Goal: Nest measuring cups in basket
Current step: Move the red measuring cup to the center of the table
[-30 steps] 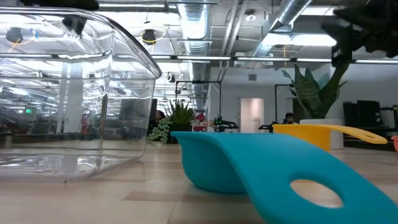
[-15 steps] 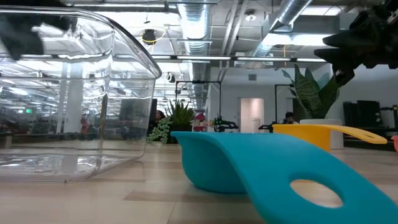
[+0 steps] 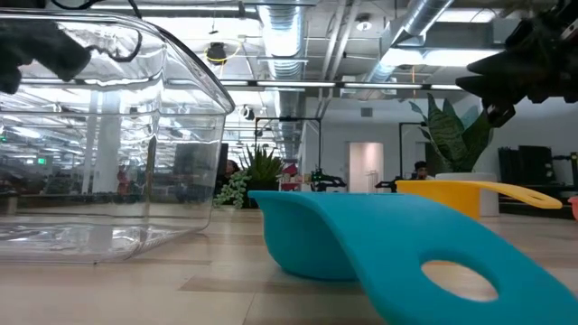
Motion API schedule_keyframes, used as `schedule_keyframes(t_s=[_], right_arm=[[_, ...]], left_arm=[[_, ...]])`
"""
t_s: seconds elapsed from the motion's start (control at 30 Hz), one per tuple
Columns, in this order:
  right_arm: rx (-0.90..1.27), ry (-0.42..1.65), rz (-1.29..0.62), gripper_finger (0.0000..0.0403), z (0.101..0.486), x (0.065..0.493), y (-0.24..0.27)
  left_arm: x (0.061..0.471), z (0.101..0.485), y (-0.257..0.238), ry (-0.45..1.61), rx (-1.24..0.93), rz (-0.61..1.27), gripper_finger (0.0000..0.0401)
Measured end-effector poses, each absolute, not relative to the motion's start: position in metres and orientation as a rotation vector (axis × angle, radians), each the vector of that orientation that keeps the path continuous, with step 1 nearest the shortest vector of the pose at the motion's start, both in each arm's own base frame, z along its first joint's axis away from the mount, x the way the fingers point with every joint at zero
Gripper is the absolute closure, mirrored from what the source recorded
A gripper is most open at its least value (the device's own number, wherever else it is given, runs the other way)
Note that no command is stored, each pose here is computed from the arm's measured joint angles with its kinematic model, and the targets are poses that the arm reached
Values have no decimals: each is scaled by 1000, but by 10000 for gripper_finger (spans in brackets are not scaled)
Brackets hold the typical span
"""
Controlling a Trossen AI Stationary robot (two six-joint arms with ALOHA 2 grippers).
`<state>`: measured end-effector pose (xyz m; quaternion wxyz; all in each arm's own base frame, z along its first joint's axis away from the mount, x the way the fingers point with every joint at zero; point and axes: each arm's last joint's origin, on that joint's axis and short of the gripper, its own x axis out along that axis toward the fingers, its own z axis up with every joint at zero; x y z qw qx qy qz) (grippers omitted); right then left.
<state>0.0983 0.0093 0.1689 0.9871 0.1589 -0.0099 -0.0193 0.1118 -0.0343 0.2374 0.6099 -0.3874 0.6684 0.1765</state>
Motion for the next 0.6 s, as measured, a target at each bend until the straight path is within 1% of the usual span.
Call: schedule_keyframes(t_s=[0.23,0.37,0.53,0.6], right_arm=[[364,32,-45,248,165,102,10],[360,74,-52,248,161,104,10],[372,115,-62,248,157,107,11],[370,132,-65,249,156,108,11]], left_arm=[[112,229,-49,1521,-875,464,401],[113,224,-62,1565,-870,486,401],[120,217,-83,1622,-977,547,401],[120,213,-90,1639,-957,571,401]])
